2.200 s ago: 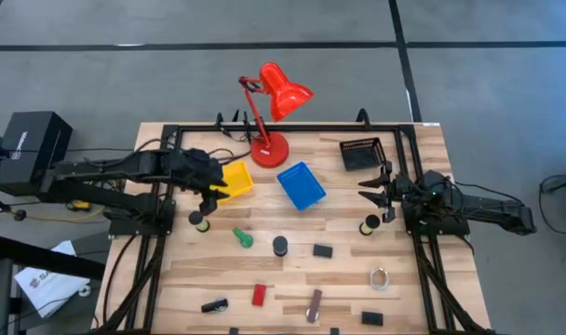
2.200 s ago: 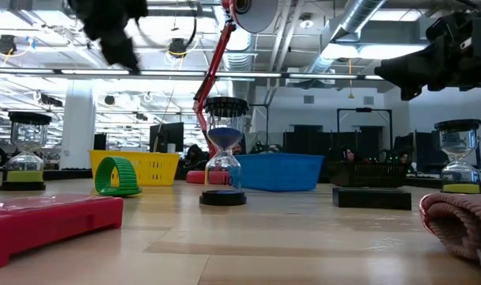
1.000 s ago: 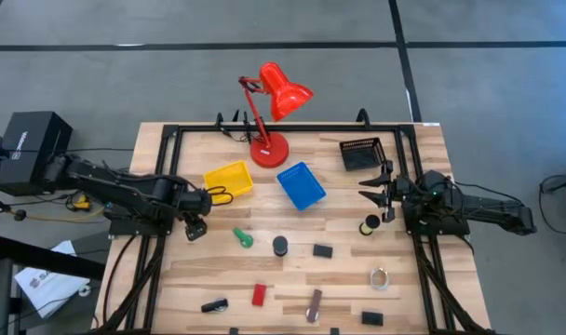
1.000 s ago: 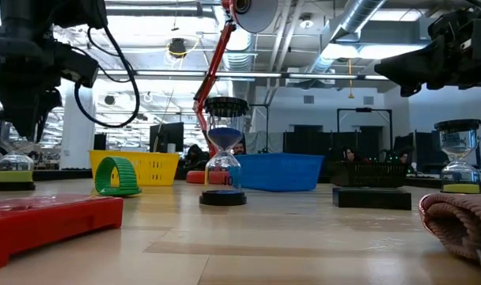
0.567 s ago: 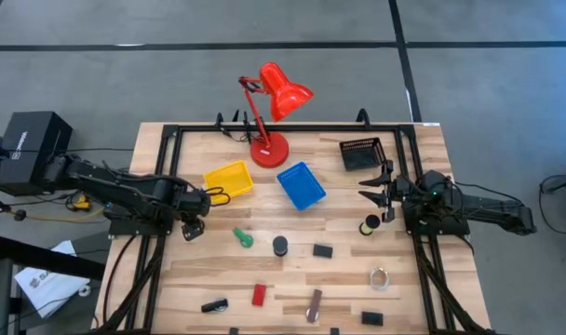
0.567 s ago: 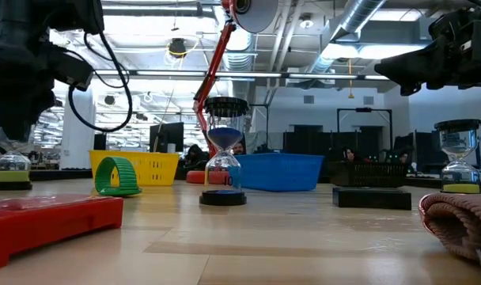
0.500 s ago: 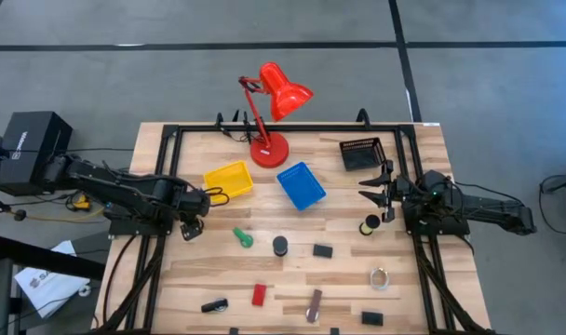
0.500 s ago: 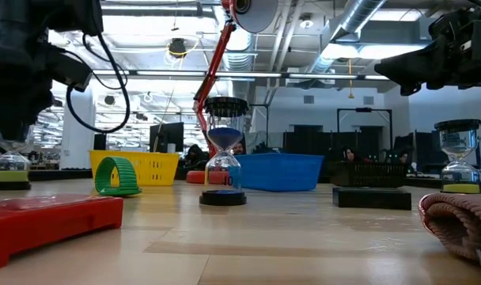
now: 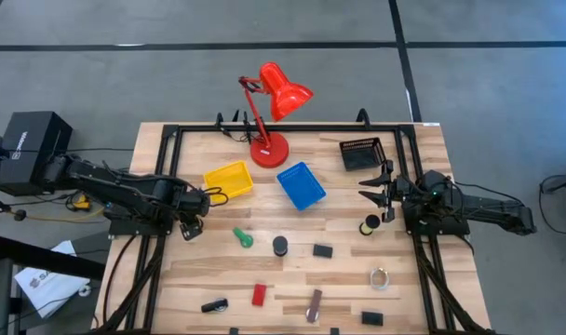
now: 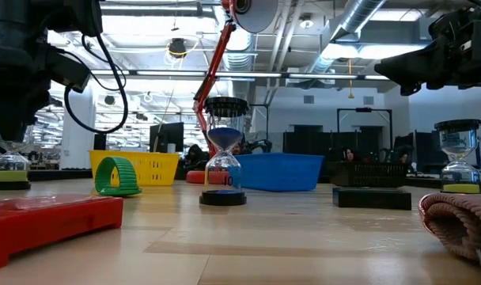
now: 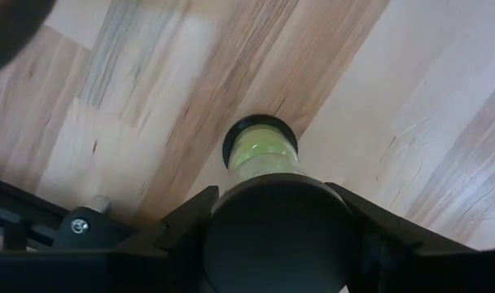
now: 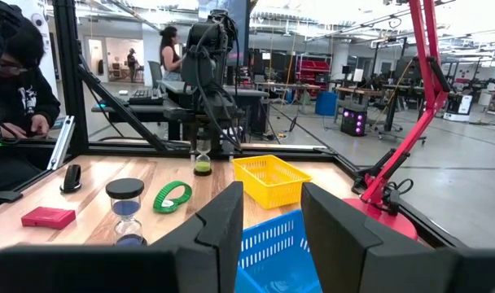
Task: Pick & Place Office items
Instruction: Put the left light green hourglass into the yellow bin
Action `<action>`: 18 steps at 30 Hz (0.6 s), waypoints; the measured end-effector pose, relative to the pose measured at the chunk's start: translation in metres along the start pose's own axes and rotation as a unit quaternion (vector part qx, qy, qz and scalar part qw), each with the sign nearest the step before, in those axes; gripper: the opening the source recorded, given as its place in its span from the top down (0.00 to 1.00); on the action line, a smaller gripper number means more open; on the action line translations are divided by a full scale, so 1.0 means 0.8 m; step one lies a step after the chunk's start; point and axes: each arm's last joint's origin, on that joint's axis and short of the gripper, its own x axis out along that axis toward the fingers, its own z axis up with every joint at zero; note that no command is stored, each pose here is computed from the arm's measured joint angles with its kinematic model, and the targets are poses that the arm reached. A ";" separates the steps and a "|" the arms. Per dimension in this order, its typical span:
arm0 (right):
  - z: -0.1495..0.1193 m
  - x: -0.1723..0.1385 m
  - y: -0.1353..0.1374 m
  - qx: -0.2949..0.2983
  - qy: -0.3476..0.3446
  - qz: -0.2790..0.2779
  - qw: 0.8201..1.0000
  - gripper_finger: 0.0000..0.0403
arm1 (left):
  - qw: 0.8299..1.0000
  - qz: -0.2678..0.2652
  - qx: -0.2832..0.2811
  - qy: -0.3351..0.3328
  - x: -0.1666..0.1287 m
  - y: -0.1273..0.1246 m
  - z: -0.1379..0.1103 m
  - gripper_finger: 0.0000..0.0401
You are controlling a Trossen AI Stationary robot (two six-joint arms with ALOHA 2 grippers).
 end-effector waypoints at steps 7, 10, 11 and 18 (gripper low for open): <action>0.000 0.000 0.000 0.000 0.000 0.000 1.000 0.71 | 1.000 -0.012 -0.013 -0.014 -0.008 -0.004 0.005 0.48; 0.000 0.000 0.000 -0.001 0.000 0.000 1.000 0.71 | 0.999 -0.018 -0.014 -0.023 -0.016 -0.006 0.009 0.51; 0.000 0.000 0.000 -0.001 0.000 0.000 1.000 0.71 | 0.999 -0.020 -0.015 -0.028 -0.019 -0.007 0.010 0.51; 0.000 0.000 0.000 -0.001 0.000 0.000 1.000 0.71 | 0.996 -0.022 -0.012 -0.081 -0.046 -0.012 0.023 0.50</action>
